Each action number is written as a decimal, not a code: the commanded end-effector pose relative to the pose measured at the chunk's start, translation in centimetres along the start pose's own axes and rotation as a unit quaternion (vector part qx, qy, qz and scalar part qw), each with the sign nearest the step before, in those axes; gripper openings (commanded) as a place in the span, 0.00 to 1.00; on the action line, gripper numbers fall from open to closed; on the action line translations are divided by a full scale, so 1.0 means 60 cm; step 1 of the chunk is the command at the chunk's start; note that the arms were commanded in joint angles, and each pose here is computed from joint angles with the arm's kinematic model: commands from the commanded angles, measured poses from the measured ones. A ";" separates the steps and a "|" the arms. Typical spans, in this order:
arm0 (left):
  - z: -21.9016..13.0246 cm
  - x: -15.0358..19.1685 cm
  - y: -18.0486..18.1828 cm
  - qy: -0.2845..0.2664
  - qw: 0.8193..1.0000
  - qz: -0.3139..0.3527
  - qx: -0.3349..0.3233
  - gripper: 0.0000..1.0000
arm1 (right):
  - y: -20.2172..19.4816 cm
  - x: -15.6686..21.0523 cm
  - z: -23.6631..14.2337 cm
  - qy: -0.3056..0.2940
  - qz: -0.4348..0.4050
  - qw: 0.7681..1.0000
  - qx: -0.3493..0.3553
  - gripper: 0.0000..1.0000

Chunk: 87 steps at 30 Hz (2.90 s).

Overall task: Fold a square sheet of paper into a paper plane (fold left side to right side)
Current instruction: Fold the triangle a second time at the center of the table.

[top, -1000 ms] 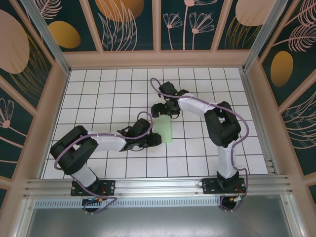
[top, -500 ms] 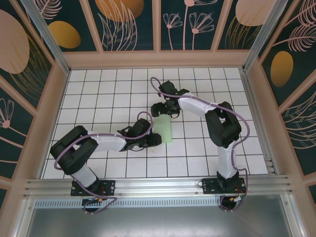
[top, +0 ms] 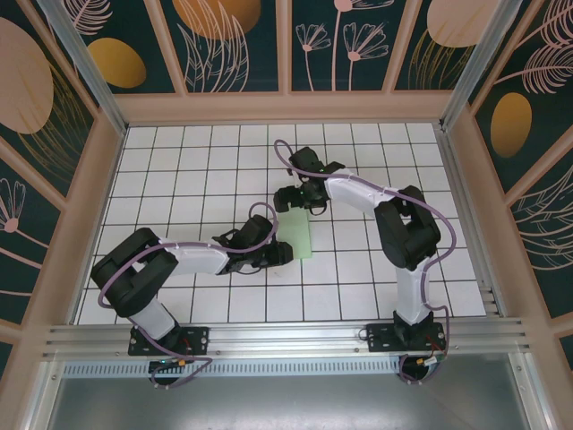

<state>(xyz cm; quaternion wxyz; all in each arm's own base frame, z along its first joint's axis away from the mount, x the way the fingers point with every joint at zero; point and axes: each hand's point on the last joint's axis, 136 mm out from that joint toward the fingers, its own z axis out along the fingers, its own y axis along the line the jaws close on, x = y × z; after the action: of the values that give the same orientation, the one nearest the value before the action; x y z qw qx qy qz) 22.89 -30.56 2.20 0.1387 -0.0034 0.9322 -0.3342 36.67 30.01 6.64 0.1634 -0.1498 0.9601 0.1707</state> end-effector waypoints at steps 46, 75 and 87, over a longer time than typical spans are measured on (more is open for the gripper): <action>-0.095 -0.050 -0.024 -0.111 0.991 0.079 -0.011 0.59 | 0.011 0.046 -0.018 0.018 0.126 0.984 -0.128 0.62; -0.147 -0.065 -0.011 -0.156 0.982 0.100 -0.043 0.64 | 0.010 0.081 0.003 0.050 0.123 0.981 -0.143 0.16; -0.145 -0.067 -0.014 -0.155 0.981 0.107 -0.042 0.64 | 0.001 0.091 -0.034 0.040 0.124 0.983 -0.128 0.04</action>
<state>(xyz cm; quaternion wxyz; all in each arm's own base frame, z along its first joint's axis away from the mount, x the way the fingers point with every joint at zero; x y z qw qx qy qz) 24.54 -25.59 10.29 0.3136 0.0261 0.9062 -0.2825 31.66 28.86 5.36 0.0753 -0.0592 0.9462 0.3090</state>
